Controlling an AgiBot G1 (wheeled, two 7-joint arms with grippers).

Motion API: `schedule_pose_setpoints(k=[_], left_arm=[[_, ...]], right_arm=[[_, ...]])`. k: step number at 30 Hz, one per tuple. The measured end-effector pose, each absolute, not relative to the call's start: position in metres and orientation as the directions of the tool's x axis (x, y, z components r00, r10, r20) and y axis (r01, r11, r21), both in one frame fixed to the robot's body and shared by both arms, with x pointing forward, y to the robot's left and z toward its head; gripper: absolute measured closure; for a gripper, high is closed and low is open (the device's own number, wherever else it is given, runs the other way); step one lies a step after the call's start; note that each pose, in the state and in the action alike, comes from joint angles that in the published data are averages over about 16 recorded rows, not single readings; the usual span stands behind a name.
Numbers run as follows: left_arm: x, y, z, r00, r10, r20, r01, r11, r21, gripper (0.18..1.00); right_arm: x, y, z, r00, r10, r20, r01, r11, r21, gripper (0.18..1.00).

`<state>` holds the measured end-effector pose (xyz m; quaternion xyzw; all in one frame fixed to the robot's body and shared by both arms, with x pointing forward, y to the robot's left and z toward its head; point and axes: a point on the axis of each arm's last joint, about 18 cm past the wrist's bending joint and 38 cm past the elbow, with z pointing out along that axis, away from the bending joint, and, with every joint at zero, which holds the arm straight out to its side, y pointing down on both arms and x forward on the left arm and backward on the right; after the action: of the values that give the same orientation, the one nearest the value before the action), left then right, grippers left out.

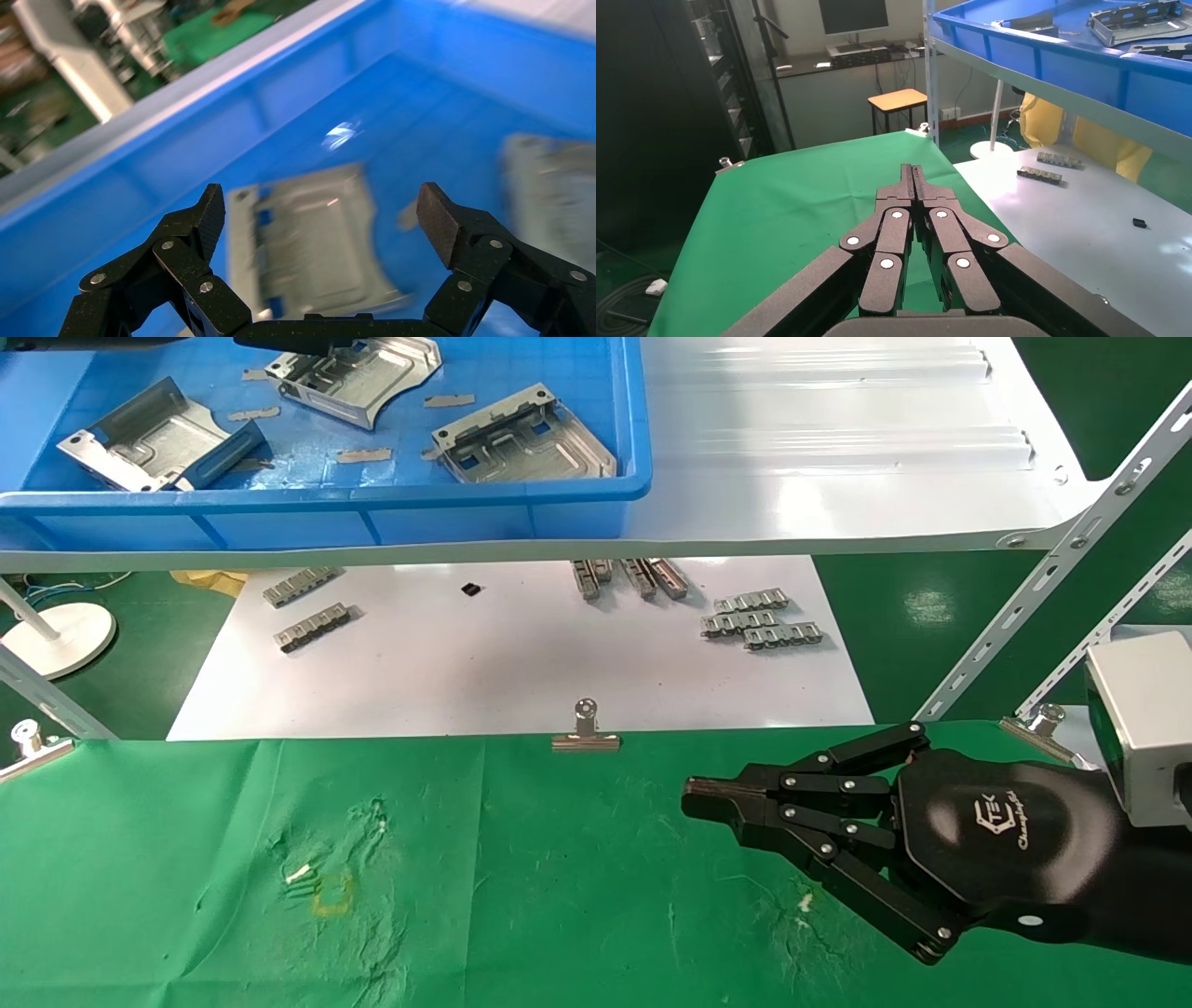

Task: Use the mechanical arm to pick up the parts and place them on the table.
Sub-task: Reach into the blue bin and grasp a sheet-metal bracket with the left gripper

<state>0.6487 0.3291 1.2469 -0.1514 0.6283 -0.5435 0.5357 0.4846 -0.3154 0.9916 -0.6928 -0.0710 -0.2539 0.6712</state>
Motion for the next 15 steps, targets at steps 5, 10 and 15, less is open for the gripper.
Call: schedule_pose_setpoints(k=[5,10,15], left_arm=[[0.663,0.332,1.244,-0.344,-0.808,-0.479,0.336,0.371,-0.866,0.186],[0.67,0.334,1.24,-0.332,-0.829,-0.45,0.299,0.36,-0.884,0.199],[0.674,0.338,1.235,-0.326,-0.845,-0.425,0.278,0.344,-0.897,0.229]], right_arm=[[0.485,-0.315,0.992,0.861,-0.242,0.447,0.439,-0.089,-0.894,0.987],[0.485,-0.315,0.992,0.861,-0.242,0.447,0.439,-0.089,-0.894,0.987],[0.485,-0.315,0.992,0.861,-0.242,0.447,0.439,-0.089,-0.894,0.987]])
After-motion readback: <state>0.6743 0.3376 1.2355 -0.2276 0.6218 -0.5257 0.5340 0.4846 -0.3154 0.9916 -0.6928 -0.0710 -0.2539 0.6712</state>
